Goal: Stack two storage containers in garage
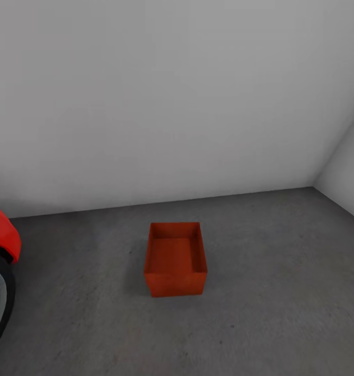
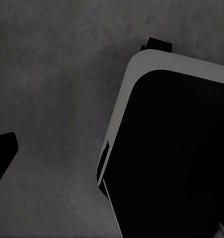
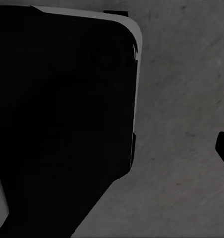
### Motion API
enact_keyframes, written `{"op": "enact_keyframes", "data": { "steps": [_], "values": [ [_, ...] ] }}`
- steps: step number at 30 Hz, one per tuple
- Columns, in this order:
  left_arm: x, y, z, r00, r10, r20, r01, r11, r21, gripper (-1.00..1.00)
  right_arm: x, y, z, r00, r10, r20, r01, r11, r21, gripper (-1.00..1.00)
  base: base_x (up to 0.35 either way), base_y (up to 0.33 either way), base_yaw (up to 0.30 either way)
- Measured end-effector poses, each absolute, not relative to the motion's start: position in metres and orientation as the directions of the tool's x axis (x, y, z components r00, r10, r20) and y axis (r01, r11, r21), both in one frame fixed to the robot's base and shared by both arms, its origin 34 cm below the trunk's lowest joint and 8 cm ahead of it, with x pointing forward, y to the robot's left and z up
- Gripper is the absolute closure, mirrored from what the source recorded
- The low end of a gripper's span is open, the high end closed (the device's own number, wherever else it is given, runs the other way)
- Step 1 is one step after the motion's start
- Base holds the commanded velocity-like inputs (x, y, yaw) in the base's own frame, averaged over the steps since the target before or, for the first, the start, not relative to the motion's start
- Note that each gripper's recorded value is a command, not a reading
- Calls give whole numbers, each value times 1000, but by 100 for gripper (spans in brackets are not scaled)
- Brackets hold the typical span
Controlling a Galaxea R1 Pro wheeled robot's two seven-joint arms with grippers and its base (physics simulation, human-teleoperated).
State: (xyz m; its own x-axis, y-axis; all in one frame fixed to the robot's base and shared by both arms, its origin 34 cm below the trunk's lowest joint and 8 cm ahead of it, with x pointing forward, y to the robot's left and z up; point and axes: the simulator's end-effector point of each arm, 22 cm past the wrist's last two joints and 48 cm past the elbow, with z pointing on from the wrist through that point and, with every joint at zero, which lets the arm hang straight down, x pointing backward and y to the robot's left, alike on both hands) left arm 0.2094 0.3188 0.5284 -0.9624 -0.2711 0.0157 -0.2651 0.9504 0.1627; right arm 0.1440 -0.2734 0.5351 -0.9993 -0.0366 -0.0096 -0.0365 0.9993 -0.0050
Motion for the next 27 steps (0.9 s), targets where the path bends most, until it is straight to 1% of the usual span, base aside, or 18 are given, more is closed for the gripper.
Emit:
{"op": "enact_keyframes", "data": {
  "steps": [27],
  "values": [
    [227, 319, 532, -962, -271, -27, -272, 950, 151, -100, 161, -272, 536, -998, -41, -51, -40, 999, -9, -100, 0, 0, 0]
  ]
}}
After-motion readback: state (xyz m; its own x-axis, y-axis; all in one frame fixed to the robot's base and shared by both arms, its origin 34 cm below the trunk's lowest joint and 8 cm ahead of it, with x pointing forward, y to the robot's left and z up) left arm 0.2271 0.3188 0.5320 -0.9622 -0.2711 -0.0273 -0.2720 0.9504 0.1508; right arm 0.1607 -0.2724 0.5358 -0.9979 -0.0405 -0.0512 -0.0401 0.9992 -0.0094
